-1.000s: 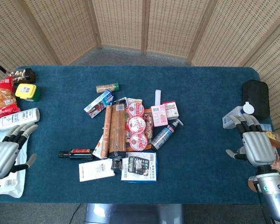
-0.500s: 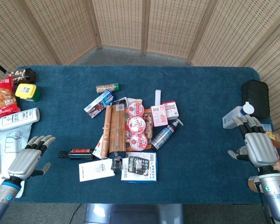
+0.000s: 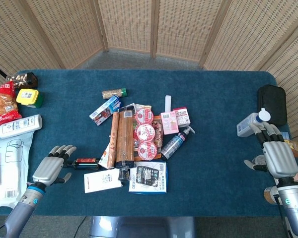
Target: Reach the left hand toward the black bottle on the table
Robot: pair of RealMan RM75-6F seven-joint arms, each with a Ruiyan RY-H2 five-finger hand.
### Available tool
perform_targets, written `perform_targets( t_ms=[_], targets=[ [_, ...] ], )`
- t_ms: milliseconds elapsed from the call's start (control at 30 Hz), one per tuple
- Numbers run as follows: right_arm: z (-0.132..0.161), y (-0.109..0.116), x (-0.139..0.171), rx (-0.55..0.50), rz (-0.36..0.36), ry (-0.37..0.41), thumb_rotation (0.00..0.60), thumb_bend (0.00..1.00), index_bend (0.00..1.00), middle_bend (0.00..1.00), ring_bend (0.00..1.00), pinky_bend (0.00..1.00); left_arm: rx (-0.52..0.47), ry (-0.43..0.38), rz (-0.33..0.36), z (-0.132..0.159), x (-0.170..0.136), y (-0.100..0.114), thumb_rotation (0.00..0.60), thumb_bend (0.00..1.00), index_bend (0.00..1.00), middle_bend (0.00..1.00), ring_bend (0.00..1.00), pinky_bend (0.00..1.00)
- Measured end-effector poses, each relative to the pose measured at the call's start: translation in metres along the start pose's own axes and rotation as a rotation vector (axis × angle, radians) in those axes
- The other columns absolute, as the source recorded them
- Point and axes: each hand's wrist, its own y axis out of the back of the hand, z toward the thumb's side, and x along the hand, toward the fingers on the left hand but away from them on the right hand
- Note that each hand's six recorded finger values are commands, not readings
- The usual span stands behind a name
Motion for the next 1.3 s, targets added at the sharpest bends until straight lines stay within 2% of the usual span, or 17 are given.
perform_targets(
  t_ms=[367, 433, 500, 533, 600, 700, 833, 900, 1067, 1300],
  targets=[
    [-0.006, 0.002, 0.004, -0.013, -0.003, -0.014, 0.600, 0.14, 0.00, 0.13, 0.00, 0.00, -0.035, -0.044, -0.063, 0.020, 0.029, -0.026, 0.600, 0.40, 0.00, 0.00, 0.02, 0.00],
    [-0.008, 0.002, 0.004, -0.017, -0.005, -0.016, 0.600, 0.14, 0.00, 0.13, 0.00, 0.00, -0.054, -0.052, -0.067, 0.025, 0.033, -0.029, 0.600, 0.40, 0.00, 0.01, 0.14, 0.00],
    [-0.009, 0.003, 0.005, -0.019, -0.007, -0.019, 0.600, 0.14, 0.00, 0.13, 0.00, 0.00, -0.067, -0.058, -0.062, 0.029, 0.038, -0.031, 0.600, 0.40, 0.02, 0.07, 0.33, 0.02],
    [-0.010, 0.004, 0.006, -0.019, -0.009, -0.021, 0.600, 0.14, 0.00, 0.13, 0.00, 0.00, -0.070, -0.060, -0.059, 0.030, 0.040, -0.032, 0.600, 0.40, 0.04, 0.11, 0.38, 0.04],
    [-0.011, 0.005, 0.007, -0.020, -0.012, -0.023, 0.600, 0.14, 0.00, 0.13, 0.00, 0.00, -0.076, -0.062, -0.044, 0.032, 0.043, -0.032, 0.600, 0.40, 0.15, 0.21, 0.53, 0.17],
    [-0.012, 0.005, 0.007, -0.024, -0.015, -0.026, 0.600, 0.14, 0.00, 0.13, 0.00, 0.00, -0.082, -0.060, -0.015, 0.034, 0.049, -0.031, 0.600, 0.41, 0.36, 0.47, 0.75, 0.43],
    [-0.013, 0.006, 0.008, -0.028, -0.015, -0.028, 0.600, 0.14, 0.00, 0.13, 0.00, 0.00, -0.100, -0.054, 0.010, 0.035, 0.054, -0.031, 0.600, 0.40, 0.53, 0.69, 0.94, 0.65],
    [-0.013, 0.006, 0.008, -0.029, -0.016, -0.029, 0.600, 0.14, 0.00, 0.13, 0.00, 0.00, -0.118, -0.050, 0.022, 0.034, 0.056, -0.031, 0.600, 0.40, 0.57, 0.73, 0.97, 0.69],
    [-0.012, 0.009, 0.008, -0.029, -0.022, -0.029, 0.600, 0.14, 0.00, 0.13, 0.00, 0.00, -0.169, -0.036, 0.059, 0.030, 0.057, -0.024, 0.600, 0.39, 0.60, 0.77, 1.00, 0.73],
    [-0.010, 0.007, 0.006, -0.032, -0.018, -0.025, 0.600, 0.14, 0.00, 0.13, 0.00, 0.00, -0.243, -0.010, 0.127, 0.010, 0.049, 0.005, 0.600, 0.38, 0.60, 0.77, 1.00, 0.74]
  ],
)
